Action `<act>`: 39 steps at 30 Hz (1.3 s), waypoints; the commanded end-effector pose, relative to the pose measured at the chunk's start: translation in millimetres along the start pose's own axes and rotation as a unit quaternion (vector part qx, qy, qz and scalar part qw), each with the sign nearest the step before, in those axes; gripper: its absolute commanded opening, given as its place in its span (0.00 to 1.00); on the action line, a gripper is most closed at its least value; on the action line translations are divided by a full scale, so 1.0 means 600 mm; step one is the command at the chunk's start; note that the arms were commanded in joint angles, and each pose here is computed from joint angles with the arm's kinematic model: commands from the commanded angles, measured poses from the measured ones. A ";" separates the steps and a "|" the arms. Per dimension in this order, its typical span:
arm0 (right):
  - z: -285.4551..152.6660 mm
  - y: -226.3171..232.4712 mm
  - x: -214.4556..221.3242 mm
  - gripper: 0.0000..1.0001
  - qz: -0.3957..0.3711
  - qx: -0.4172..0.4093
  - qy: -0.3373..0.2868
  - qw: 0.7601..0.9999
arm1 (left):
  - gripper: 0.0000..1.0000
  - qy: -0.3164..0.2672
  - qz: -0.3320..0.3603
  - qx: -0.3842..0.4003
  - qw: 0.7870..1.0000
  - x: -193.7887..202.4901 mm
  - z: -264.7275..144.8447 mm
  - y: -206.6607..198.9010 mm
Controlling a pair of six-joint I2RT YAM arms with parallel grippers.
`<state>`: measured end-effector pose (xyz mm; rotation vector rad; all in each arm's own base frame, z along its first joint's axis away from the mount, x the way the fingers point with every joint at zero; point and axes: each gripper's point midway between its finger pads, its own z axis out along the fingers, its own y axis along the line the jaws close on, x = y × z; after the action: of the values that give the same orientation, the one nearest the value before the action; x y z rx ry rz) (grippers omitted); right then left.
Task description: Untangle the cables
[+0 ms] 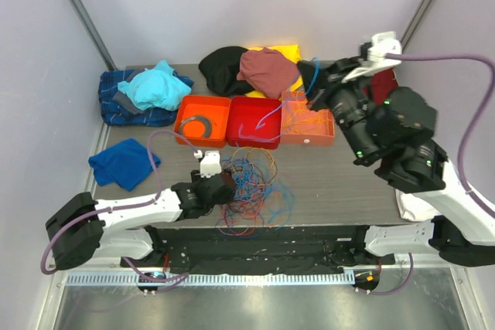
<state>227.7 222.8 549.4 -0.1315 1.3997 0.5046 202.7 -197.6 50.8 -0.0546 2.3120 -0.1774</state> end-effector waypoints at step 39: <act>0.305 -0.123 0.143 0.01 0.026 0.110 0.038 0.993 | 1.00 -0.057 -0.096 0.124 0.986 -0.026 -0.106 0.050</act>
<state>424.5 252.1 466.1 0.0298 1.5684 0.3176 169.6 -157.0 105.2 -0.1450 2.1436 -0.5180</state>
